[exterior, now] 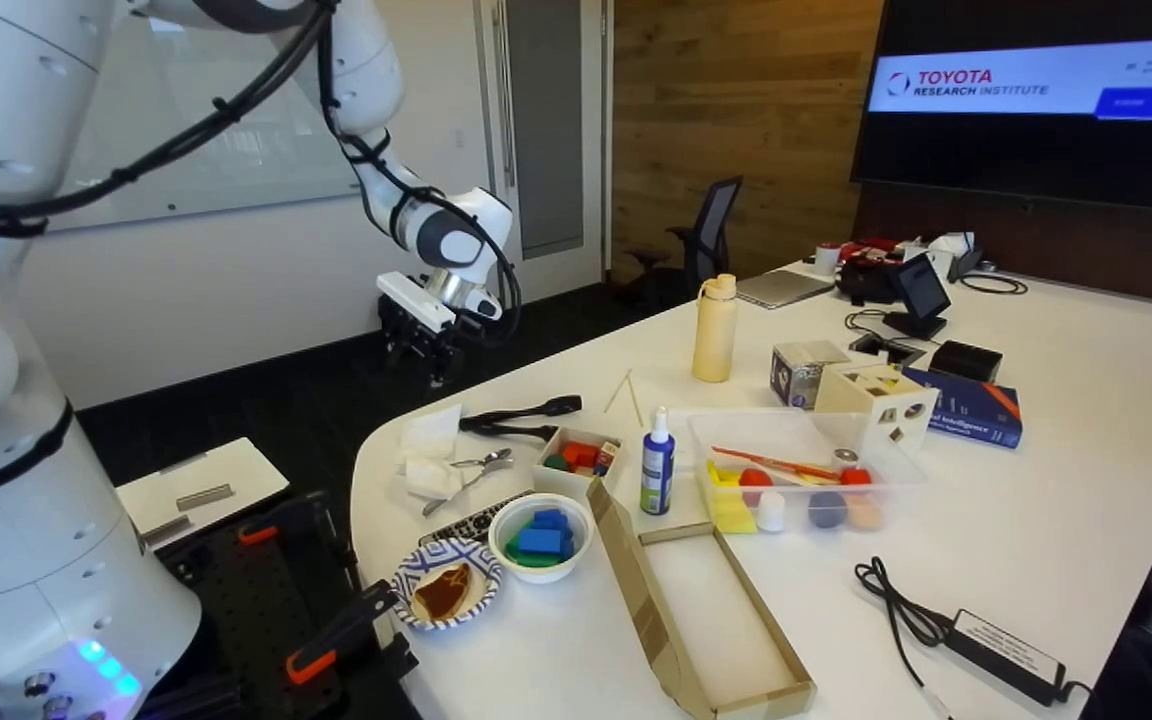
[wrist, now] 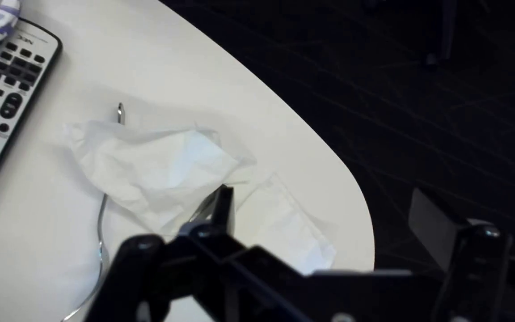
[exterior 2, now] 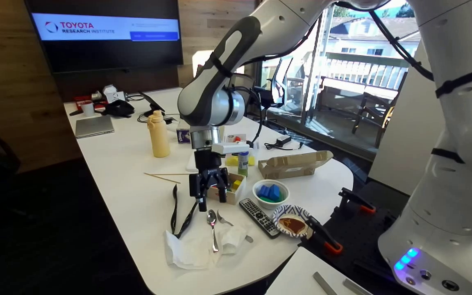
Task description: Fold one white napkin in half.
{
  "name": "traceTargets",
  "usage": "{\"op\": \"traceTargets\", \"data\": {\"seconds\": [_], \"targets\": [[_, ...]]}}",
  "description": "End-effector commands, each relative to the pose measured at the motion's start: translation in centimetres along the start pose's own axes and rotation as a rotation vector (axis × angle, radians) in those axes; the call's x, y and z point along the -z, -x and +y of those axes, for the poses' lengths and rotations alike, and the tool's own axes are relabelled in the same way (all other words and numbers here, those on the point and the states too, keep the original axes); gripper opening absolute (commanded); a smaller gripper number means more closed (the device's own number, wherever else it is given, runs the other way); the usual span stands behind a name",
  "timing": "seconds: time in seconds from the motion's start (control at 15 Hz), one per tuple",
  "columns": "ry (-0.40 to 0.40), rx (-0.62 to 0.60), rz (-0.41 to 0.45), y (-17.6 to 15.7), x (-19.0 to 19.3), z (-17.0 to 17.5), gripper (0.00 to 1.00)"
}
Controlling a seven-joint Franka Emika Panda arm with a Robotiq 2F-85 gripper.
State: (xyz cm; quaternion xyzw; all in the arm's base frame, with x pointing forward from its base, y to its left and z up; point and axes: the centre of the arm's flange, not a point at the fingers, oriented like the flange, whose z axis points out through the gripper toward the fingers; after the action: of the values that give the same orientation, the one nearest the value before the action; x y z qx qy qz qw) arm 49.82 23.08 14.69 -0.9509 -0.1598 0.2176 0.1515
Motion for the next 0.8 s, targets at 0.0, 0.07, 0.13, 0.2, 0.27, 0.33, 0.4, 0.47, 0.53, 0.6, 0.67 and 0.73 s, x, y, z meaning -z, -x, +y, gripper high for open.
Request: {"op": "traceTargets", "data": {"seconds": [0.0,0.07,0.13,0.2,0.27,0.33,0.4,0.47,0.53,0.6,0.67,0.73], "targets": [[0.001,0.001,0.0,0.1,0.0,0.0,1.0],[0.002,0.002,0.005,0.1,0.4,-0.1,1.0],[0.005,0.004,0.012,0.2,0.8,-0.3,1.0],[-0.014,-0.006,0.011,-0.5,0.4,0.2,1.0],[-0.031,-0.021,0.002,-1.8,-0.9,1.1,1.0],[-0.046,-0.031,0.0,-2.5,-1.8,1.8,1.0],[-0.064,-0.034,-0.009,-3.2,-3.4,2.6,1.0],[-0.077,-0.044,-0.009,-3.7,-4.7,3.2,1.0],[-0.098,-0.055,-0.004,-4.1,-6.2,4.0,1.0],[-0.112,-0.068,-0.003,-4.5,-7.6,4.6,1.0],[-0.122,-0.071,-0.004,-5.0,-8.8,5.0,1.0],[-0.13,-0.071,-0.003,-5.5,-9.9,5.2,1.0]]}}
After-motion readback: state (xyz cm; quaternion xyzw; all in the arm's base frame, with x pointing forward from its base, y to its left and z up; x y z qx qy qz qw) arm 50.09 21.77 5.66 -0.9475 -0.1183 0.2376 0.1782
